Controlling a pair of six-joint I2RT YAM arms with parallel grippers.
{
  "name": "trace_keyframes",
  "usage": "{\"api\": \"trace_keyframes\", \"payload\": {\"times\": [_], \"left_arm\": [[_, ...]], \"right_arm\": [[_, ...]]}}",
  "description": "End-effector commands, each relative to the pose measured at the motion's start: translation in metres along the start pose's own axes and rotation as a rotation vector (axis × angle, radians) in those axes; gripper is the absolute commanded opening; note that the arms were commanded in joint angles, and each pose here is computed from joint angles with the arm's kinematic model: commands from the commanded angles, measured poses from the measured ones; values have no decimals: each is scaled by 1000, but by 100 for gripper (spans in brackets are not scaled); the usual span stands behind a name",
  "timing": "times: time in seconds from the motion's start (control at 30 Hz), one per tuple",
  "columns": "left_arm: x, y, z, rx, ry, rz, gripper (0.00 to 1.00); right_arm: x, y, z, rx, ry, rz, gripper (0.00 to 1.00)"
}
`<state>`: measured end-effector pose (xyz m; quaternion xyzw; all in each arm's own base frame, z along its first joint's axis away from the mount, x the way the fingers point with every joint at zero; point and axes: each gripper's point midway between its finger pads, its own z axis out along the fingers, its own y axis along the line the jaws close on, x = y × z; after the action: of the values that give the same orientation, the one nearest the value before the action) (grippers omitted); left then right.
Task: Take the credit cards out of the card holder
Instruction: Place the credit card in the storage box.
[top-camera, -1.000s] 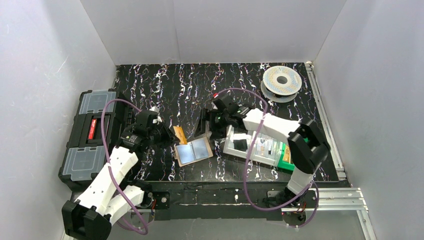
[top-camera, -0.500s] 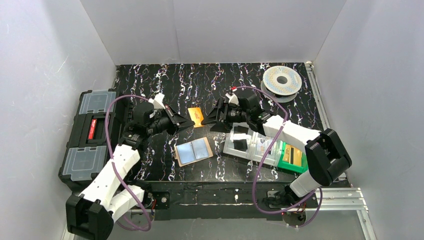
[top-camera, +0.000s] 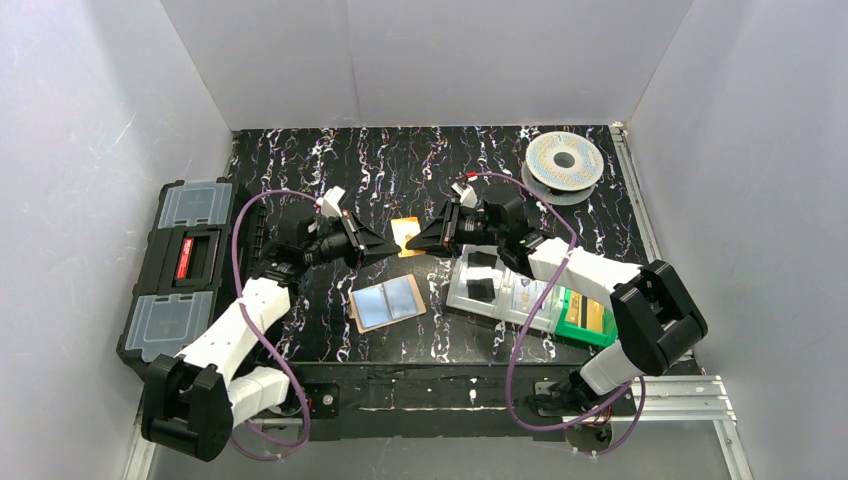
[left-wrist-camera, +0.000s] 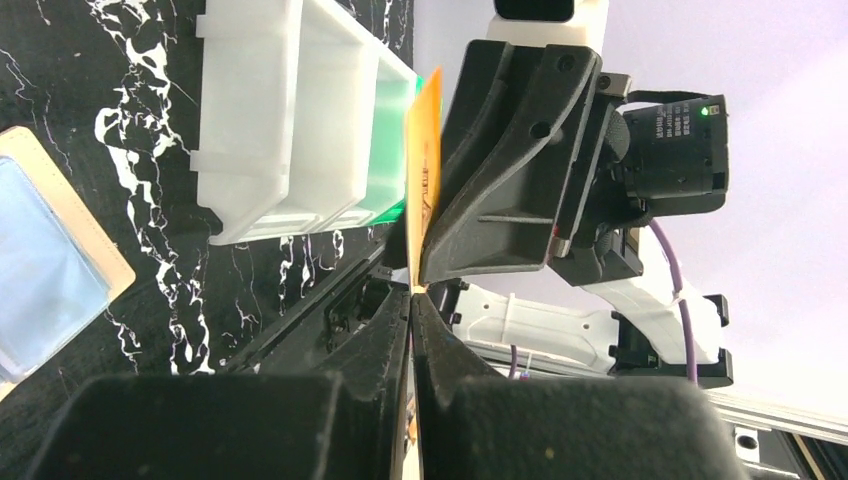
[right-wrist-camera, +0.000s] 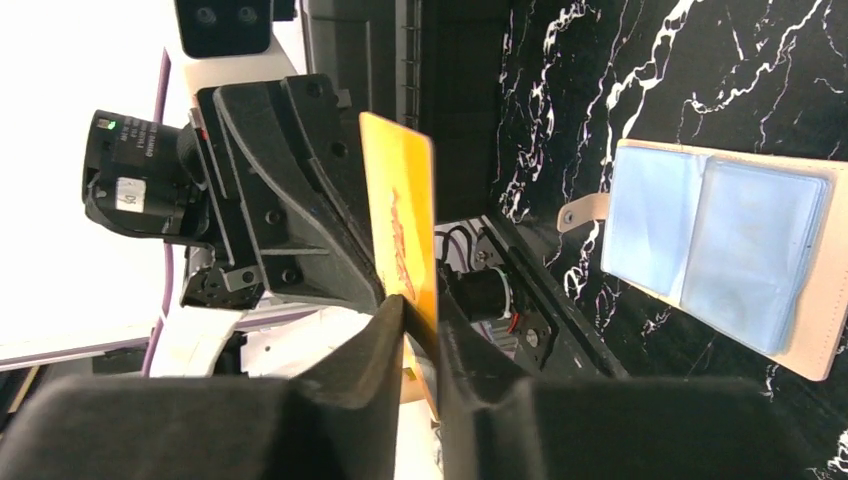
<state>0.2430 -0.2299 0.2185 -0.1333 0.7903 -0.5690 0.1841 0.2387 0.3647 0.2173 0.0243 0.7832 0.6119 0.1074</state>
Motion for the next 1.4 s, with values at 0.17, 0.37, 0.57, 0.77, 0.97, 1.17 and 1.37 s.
{"api": "trace_keyframes", "payload": {"times": [0.17,0.37,0.57,0.77,0.97,1.17,1.37], "left_arm": [[9,4,-3,-31,72,44,25],[12,29,-12,-197,79,72,79],[12,50,-18,-335,83,105,98],[14,66,-15,-416,118,126,98],[17,63,-8,-432,169,153,98],[18,54,1,-430,216,184,98],[19,53,8,-436,247,203,98]], "right_arm": [[-3,10,-8,-14,-35,-51,1],[-4,-16,-25,154,-104,-86,1],[0,-51,-72,415,-215,-102,1],[6,-98,-150,707,-387,-54,1],[18,-128,-243,1000,-571,43,1],[26,-144,-314,1271,-662,130,1],[12,-153,-355,1477,-699,168,1]]}}
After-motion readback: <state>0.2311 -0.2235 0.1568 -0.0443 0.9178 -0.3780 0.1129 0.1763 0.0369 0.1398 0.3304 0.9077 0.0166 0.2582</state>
